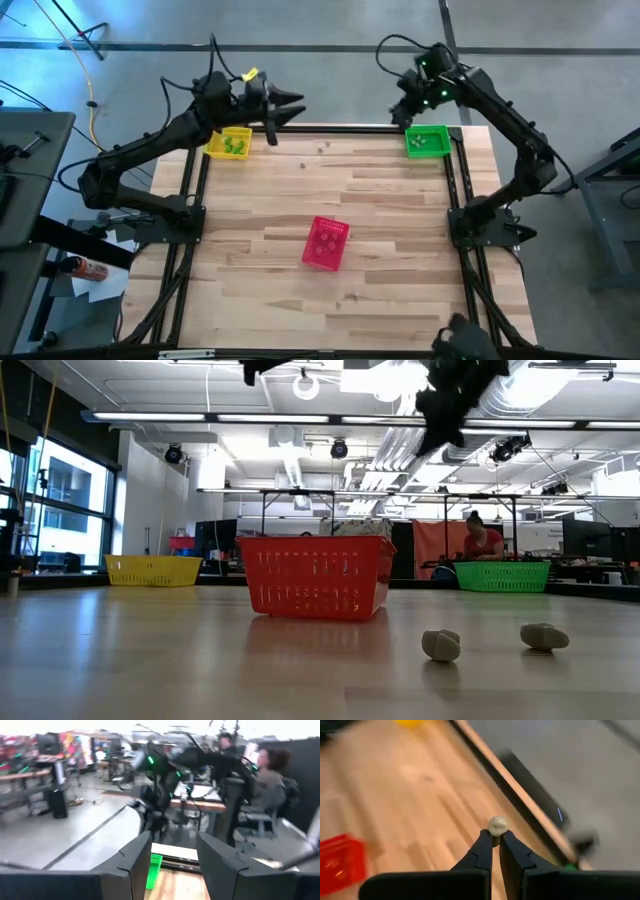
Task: Sort Halloween decoration
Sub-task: Put the white skull toy into the green bin
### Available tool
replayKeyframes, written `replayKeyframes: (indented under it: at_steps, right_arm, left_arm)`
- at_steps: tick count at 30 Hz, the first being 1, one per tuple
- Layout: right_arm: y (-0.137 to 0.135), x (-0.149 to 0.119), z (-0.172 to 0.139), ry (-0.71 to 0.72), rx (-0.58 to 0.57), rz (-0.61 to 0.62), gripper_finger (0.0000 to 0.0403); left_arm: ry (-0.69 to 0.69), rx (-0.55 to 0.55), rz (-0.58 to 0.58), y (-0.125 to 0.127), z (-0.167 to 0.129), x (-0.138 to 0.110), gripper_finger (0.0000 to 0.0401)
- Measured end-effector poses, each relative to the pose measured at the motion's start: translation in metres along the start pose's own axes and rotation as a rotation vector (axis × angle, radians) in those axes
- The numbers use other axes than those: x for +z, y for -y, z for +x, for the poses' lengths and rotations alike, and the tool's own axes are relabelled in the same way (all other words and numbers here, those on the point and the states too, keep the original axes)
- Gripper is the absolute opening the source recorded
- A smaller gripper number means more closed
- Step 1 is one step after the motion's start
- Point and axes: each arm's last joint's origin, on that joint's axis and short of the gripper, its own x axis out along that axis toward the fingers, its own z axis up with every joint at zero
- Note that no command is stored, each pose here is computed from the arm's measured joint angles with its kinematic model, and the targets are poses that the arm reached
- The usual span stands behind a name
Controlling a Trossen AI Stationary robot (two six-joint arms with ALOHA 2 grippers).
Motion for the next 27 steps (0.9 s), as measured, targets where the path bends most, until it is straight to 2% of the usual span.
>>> replayKeyframes:
  at_steps: [4,9,11,15,21,27]
  right_arm:
    - [0.025,-0.040,0.029,-0.185,-0.131,0.261,0.0008]
    - [0.044,-0.093,0.068,-0.324,-0.400,0.498,0.0008]
    - [0.051,-0.105,0.080,-0.282,-0.475,0.588,0.0008]
    - [0.060,-0.119,0.094,-0.166,-0.543,0.736,0.0008]
    - [0.065,-0.141,0.102,-0.145,-0.634,0.937,0.0008]
    - [0.067,-0.143,0.107,-0.040,-0.631,1.081,0.0011]
  left_arm:
    - [0.048,0.059,-0.063,-0.007,-0.002,0.005,0.0147]
    - [0.101,0.078,-0.022,-0.013,-0.005,0.010,0.0147]
    - [0.113,0.092,0.030,-0.016,-0.006,0.012,0.0147]
    - [0.156,0.126,0.087,-0.024,-0.010,0.017,0.0147]
    - [0.167,0.164,0.096,-0.034,-0.015,0.018,0.0147]
    - [0.161,0.193,0.134,-0.042,-0.019,0.018,0.0147]
